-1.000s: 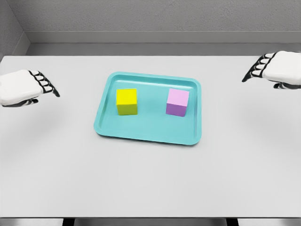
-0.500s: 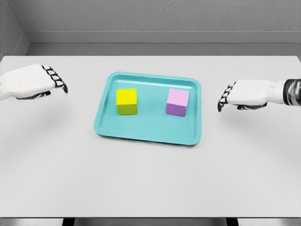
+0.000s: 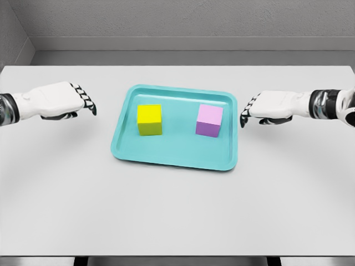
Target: Push two cubes
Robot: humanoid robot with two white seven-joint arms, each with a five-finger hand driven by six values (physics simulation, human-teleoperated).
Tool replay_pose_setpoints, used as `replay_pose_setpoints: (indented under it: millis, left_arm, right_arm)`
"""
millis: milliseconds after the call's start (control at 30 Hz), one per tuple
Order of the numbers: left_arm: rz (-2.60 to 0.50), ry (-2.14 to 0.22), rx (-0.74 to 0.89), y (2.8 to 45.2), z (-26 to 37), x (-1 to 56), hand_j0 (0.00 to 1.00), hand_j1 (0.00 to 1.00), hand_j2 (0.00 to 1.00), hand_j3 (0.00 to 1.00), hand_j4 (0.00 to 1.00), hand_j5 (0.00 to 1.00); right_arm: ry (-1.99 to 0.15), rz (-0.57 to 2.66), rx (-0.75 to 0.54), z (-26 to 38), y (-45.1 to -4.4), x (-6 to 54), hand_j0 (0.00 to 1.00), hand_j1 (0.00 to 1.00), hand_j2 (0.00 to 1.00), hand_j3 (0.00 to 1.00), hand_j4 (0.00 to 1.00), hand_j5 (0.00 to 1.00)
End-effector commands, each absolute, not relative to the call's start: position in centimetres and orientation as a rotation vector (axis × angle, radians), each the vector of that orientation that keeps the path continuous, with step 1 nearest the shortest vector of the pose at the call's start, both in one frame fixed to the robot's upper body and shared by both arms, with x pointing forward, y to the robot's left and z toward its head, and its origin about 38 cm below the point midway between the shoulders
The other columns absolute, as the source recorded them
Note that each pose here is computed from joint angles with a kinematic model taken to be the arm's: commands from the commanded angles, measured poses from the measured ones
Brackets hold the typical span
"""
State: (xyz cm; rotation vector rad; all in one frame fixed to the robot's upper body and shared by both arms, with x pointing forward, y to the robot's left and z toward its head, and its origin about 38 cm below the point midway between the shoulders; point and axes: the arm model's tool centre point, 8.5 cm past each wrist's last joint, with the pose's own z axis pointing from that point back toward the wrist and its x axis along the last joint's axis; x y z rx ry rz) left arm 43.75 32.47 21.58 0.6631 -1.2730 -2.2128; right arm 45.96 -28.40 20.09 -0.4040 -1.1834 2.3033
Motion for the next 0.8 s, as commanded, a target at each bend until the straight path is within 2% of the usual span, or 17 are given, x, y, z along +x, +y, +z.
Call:
replay_pose_setpoints:
  millis: [0, 433, 767]
  left_arm:
    - [-2.2, -1.274, 0.64, 32.1, 20.9, 44.0, 0.62, 0.62, 0.62, 0.62, 0.62, 0.62]
    - [-2.246, -1.325, 0.593, 27.7, 21.4, 45.5, 0.63, 0.63, 0.63, 0.63, 0.63, 0.63]
    - [-2.246, -1.287, 0.527, 26.6, 19.7, 46.3, 0.63, 0.63, 0.63, 0.63, 0.63, 0.63]
  right_arm:
    - [-1.179, 2.296, -0.4, 19.7, -28.2, 46.2, 0.6, 0.6, 0.6, 0.6, 0.6, 0.6]
    - [-1.204, 2.305, -0.38, 18.9, -25.9, 47.0, 0.6, 0.6, 0.6, 0.6, 0.6, 0.6]
    - [-1.231, 2.325, -0.366, 18.8, -24.1, 47.0, 0.6, 0.6, 0.6, 0.6, 0.6, 0.6]
